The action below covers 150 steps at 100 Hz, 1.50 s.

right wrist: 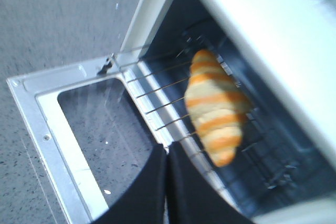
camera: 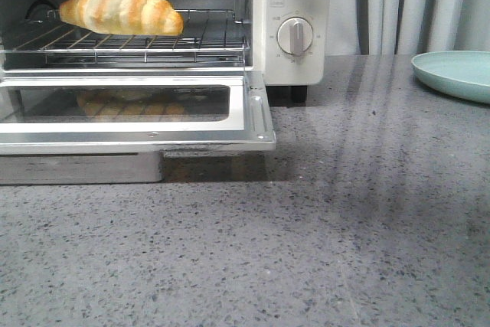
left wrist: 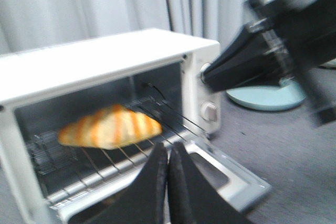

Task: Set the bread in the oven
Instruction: 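Open the right gripper and withdraw it out of the oven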

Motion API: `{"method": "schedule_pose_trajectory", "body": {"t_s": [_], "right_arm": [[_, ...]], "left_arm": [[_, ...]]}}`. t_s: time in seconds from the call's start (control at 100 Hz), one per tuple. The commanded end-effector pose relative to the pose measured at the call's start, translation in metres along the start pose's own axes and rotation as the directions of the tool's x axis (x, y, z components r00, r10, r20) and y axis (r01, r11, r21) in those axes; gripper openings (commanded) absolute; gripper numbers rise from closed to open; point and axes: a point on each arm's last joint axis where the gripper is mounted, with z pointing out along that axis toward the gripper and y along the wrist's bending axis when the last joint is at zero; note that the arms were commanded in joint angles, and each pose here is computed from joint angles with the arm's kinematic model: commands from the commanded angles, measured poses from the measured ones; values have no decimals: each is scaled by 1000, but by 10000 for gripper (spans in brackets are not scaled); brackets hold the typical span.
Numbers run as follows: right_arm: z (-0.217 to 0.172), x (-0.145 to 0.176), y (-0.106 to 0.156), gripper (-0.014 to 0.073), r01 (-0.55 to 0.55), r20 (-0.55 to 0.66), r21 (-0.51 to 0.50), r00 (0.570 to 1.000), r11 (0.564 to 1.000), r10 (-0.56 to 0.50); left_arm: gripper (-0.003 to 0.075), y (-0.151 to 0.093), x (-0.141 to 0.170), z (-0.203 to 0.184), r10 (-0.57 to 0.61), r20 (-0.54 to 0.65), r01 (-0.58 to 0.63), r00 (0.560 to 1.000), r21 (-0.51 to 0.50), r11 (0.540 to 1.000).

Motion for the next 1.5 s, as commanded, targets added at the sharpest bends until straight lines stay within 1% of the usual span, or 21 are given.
{"method": "schedule_pose_trajectory", "body": {"t_s": [0.0, 0.08, 0.17, 0.22, 0.24, 0.31, 0.36, 0.43, 0.5, 0.55, 0.61, 0.74, 0.84, 1.49], "right_arm": [[-57, -7, -21, -63, 4, 183, 50, 983, 999, -13], [-102, 12, -34, -63, 4, 229, 101, 973, 995, -27], [-136, 42, -41, -63, -1, 218, 150, 975, 989, -32], [-161, 61, -46, -63, -25, 237, 175, 971, 984, -18], [-165, 68, -45, -63, -27, 233, 178, 972, 984, -15], [-192, 93, -47, -64, -60, 286, 196, 958, 979, 1], [-215, 112, -49, -64, -95, 348, 212, 937, 973, 16], [-235, 135, -49, -63, -131, 389, 234, 921, 963, 30], [-243, 154, -51, -64, -154, 360, 268, 932, 951, 49], [-244, 162, -52, -64, -159, 310, 292, 949, 943, 64], [-243, 165, -52, -64, -156, 294, 300, 954, 941, 64], [-245, 158, -51, -66, -146, 364, 286, 931, 947, 33], [-246, 155, -50, -69, -142, 395, 278, 919, 950, 22], [-245, 155, -50, -69, -142, 392, 279, 920, 950, 22]], "left_arm": [[-22, 6, -12, -7, 34, 113, -25, 993, -79, 997], [-22, 6, -5, -9, 57, 122, -44, 991, -102, 994], [-22, 5, 3, -7, 53, 107, -42, 993, -101, 994], [-22, 4, 8, -5, 39, 96, -30, 995, -93, 995], [-22, 4, 9, -4, 32, 95, -24, 995, -90, 996], [-22, 3, 12, -3, 8, 95, 0, 995, -83, 997], [-22, 3, 13, -2, -2, 95, 9, 996, -80, 997], [-22, 3, 13, -2, -4, 97, 12, 995, -81, 997], [-21, 3, 13, -2, -4, 99, 12, 995, -82, 997], [-22, 3, 13, -2, -4, 99, 12, 995, -82, 997], [-21, 3, 13, -2, -4, 99, 12, 995, -82, 997], [-21, 3, 13, -2, -6, 97, 14, 995, -80, 997], [-21, 3, 13, -2, -6, 94, 13, 996, -78, 997], [-21, 3, 14, -1, -7, 92, 14, 996, -78, 997]]}}
